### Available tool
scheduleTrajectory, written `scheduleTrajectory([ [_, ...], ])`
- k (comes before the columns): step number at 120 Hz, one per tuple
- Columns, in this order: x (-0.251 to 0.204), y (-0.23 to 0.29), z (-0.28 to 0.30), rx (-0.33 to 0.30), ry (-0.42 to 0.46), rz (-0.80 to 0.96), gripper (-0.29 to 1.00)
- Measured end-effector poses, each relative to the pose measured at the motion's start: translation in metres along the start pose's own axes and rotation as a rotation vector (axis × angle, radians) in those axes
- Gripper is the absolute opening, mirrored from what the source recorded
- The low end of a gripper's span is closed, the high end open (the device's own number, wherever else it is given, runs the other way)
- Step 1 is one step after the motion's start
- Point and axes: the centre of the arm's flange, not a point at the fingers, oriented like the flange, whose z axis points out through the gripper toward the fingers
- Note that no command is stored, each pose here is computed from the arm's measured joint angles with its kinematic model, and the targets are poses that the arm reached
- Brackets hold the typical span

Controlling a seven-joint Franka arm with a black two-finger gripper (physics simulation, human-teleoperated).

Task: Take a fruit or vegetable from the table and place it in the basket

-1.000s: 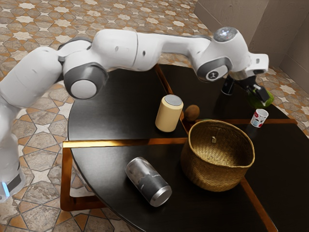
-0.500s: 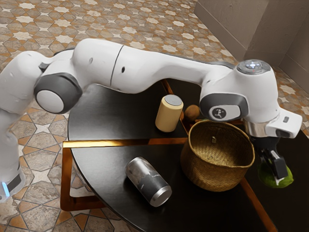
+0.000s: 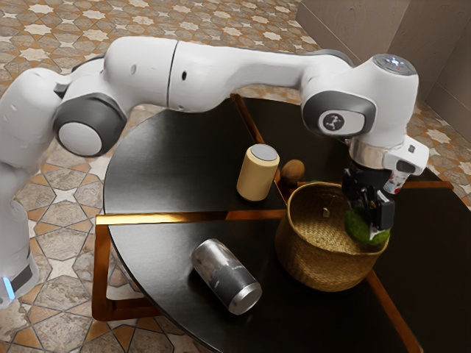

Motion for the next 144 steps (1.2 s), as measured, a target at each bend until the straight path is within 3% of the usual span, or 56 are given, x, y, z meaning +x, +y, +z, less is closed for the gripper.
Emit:
scheduleTrajectory([
  [34, 0.008, -0.061, -0.016, 0.026, -0.064, -0.065, -0.04],
  [48, 0.005, -0.064, -0.023, 0.021, -0.079, -0.063, 0.03],
  [56, 0.004, -0.064, -0.027, 0.015, -0.081, -0.062, 0.15],
  [68, 0.004, -0.067, -0.031, -0.003, -0.084, -0.064, 0.46],
  [88, 0.004, -0.073, -0.04, -0.024, -0.08, -0.065, 0.62],
  [120, 0.01, -0.1, -0.044, -0.021, -0.078, -0.095, 0.69],
  [144, 0.017, -0.213, -0.085, 0.009, -0.051, -0.242, 0.7],
])
